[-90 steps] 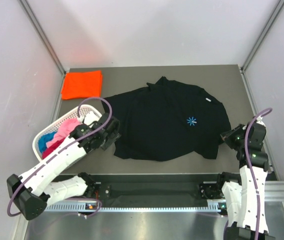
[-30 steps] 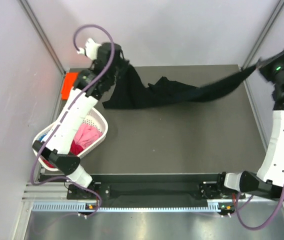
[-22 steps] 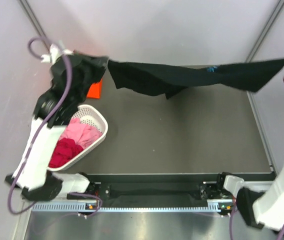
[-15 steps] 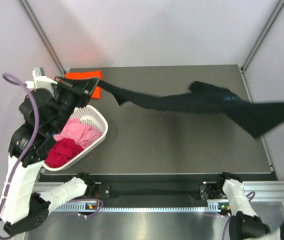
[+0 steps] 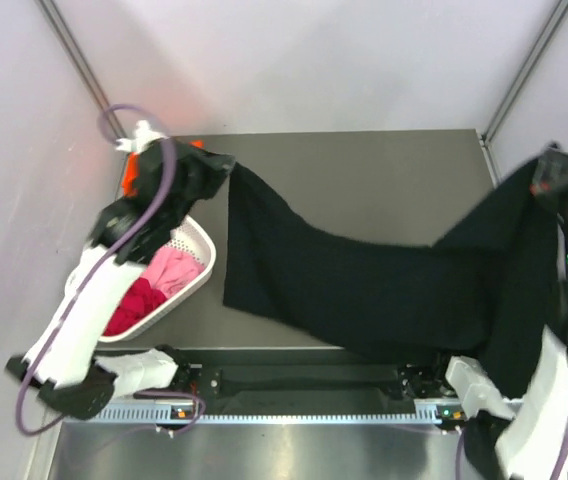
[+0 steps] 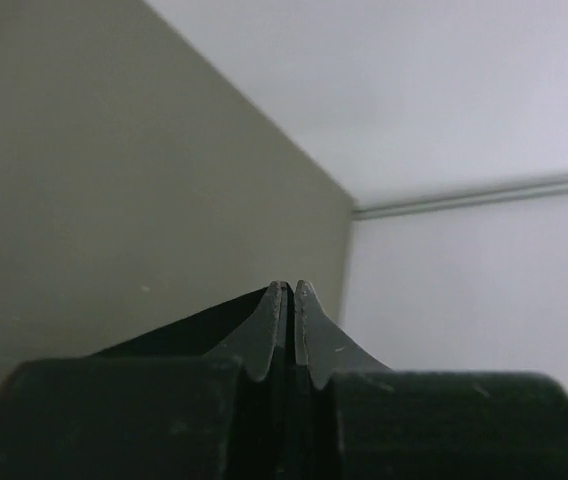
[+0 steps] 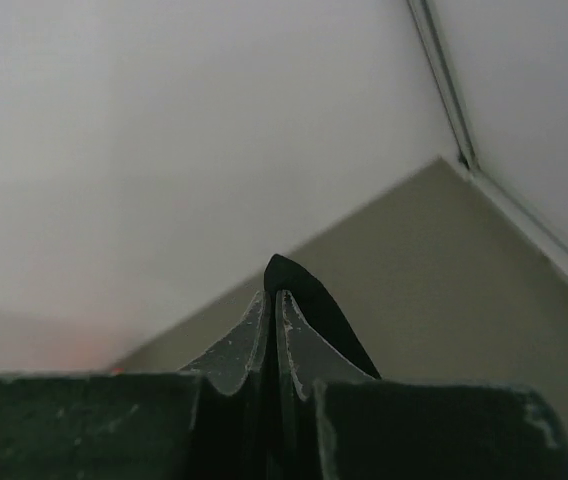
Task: Fold and stack the t-shirts
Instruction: Flatten the tshirt out
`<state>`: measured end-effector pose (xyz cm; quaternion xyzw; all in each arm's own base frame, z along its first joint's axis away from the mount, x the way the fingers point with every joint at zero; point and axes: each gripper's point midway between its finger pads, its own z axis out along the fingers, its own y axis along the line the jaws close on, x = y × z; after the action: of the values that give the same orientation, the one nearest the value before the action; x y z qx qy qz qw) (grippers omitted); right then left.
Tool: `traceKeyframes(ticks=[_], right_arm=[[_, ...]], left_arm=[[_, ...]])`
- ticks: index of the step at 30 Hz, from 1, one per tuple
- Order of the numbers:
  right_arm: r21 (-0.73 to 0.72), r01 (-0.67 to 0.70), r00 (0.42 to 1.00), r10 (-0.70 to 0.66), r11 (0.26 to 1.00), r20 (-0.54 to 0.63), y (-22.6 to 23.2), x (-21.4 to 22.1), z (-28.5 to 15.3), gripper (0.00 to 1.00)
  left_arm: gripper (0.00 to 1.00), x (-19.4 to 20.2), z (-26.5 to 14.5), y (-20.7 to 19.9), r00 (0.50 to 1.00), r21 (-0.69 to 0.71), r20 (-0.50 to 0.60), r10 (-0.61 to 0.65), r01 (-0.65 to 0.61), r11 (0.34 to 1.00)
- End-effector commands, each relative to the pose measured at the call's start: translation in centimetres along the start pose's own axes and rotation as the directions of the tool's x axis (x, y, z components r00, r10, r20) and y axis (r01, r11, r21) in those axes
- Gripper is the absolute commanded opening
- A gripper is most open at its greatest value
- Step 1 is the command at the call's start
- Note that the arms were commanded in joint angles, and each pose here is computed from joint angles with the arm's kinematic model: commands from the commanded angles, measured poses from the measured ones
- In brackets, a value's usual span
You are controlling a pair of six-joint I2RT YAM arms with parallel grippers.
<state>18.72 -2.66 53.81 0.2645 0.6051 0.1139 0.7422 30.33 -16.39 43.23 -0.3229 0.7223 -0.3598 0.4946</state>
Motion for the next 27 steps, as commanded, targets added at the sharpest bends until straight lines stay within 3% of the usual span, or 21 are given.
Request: traceKeyframes(ticks=[1, 6, 7, 8, 9, 10, 11, 12, 13, 14, 15, 17, 18, 19, 21, 22, 23, 24, 25, 26, 27], right_arm=[[0.098, 0.039, 0.951, -0.007, 0.994, -0.310, -5.4, 11.2, 10.4, 0.00], [0.173, 0.057, 0.918, 0.016, 0.983, -0.396, -10.2, 18.8, 20.1, 0.00], [0.161, 0.070, 0.931, -0.006, 0.984, -0.364, -9.8, 17.6, 22.1, 0.00], [0.220, 0.127, 0.918, -0.031, 0.967, -0.395, -12.1, 19.5, 24.8, 0.00], [0.238, 0.148, 0.918, -0.044, 0.960, -0.393, -12.5, 19.2, 26.3, 0.00], [0.208, 0.133, 0.951, -0.066, 0.969, -0.301, -10.1, 14.4, 28.3, 0.00], [0.207, 0.128, 0.959, -0.068, 0.970, -0.275, -9.9, 12.6, 29.5, 0.00], [0.202, 0.114, 0.943, -0.042, 0.973, -0.330, -10.3, 14.0, 31.3, 0.00], [0.113, 0.075, 0.981, -0.053, 0.991, -0.186, -6.0, 7.1, 31.6, 0.00], [0.084, 0.049, 0.990, -0.037, 0.995, -0.138, -5.1, 4.5, 31.7, 0.00], [0.046, -0.022, 0.991, 0.028, 0.999, -0.132, -4.0, 3.5, 31.7, 0.00], [-0.144, -0.070, 0.996, 0.077, 0.987, 0.047, 1.0, -5.1, 26.9, 0.00], [-0.194, -0.137, 0.985, 0.155, 0.971, 0.076, 2.2, -6.8, 25.4, 0.00], [-0.126, -0.192, 0.980, 0.197, 0.973, 0.030, -1.4, -4.2, 26.5, 0.00], [-0.182, -0.184, 0.971, 0.207, 0.966, 0.117, 0.1, -7.0, 22.5, 0.00], [-0.154, -0.174, 0.976, 0.190, 0.973, 0.102, -0.8, -6.1, 22.3, 0.00], [-0.137, -0.153, 0.983, 0.166, 0.979, 0.082, -0.8, -5.6, 21.2, 0.00], [-0.108, -0.108, 0.992, 0.114, 0.988, 0.048, -1.8, -4.2, 21.1, 0.00], [-0.083, -0.093, 0.995, 0.095, 0.992, 0.024, -2.6, -3.2, 20.7, 0.00], [-0.032, -0.082, 0.997, 0.082, 0.996, -0.002, -3.8, -2.0, 20.2, 0.00], [-0.029, -0.034, 0.999, 0.034, 0.999, 0.014, -3.6, -2.1, 18.2, 0.00]], left_arm=[[0.00, 2.1, 8.1, 4.7, 0.993, -0.192, 0.035, 0.116, -0.107, 0.975], [0.00, 3.8, 19.4, 10.8, 0.990, -0.336, 0.065, 0.127, -0.098, 0.937], [0.00, 3.7, 21.0, 11.2, 0.994, -0.336, 0.070, 0.082, -0.054, 0.940], [0.00, 3.2, 23.5, 11.6, 0.997, -0.327, 0.061, 0.037, -0.015, 0.945], [0.00, 2.1, 25.2, 9.5, 0.995, -0.240, 0.096, 0.003, 0.020, 0.971], [0.00, 1.3, 26.1, 8.4, 0.993, -0.198, 0.118, -0.010, 0.033, 0.980], [0.00, 0.5, 26.6, 6.8, 0.989, -0.150, 0.144, -0.027, 0.049, 0.987], [0.00, -0.9, 27.2, 3.9, 0.983, -0.077, 0.175, -0.053, 0.067, 0.995], [0.00, -1.9, 27.3, 1.8, 0.980, -0.030, 0.189, -0.063, 0.070, 0.997], [0.00, -4.7, 25.9, -3.1, 0.968, 0.078, 0.229, -0.098, 0.082, 0.994], [0.00, -5.1, 26.0, -4.3, 0.969, 0.107, 0.224, -0.103, 0.080, 0.991], [0.00, -7.6, 23.5, -9.0, 0.957, 0.238, 0.255, -0.134, 0.073, 0.969], [0.00, -8.6, 21.6, -10.8, 0.952, 0.291, 0.265, -0.151, 0.070, 0.954], [0.00, -9.1, 20.4, -11.9, 0.952, 0.325, 0.271, -0.144, 0.051, 0.944], [0.00, -9.9, 17.6, -12.6, 0.949, 0.339, 0.291, -0.125, 0.020, 0.940], [0.00, -9.9, 16.9, -12.2, 0.948, 0.336, 0.296, -0.115, 0.009, 0.942], [0.00, -8.4, 18.0, -9.4, 0.952, 0.299, 0.291, -0.092, 0.001, 0.954], [0.00, -9.3, 15.1, -9.7, 0.944, 0.327, 0.314, -0.102, -0.007, 0.945], [0.00, -8.9, 14.6, -8.7, 0.942, 0.325, 0.318, -0.105, -0.004, 0.946], [0.00, -6.4, 16.1, -4.4, 0.955, 0.246, 0.287, -0.069, -0.004, 0.969], [0.00, -6.8, 14.0, -4.4, 0.951, 0.277, 0.296, -0.093, 0.007, 0.961]])
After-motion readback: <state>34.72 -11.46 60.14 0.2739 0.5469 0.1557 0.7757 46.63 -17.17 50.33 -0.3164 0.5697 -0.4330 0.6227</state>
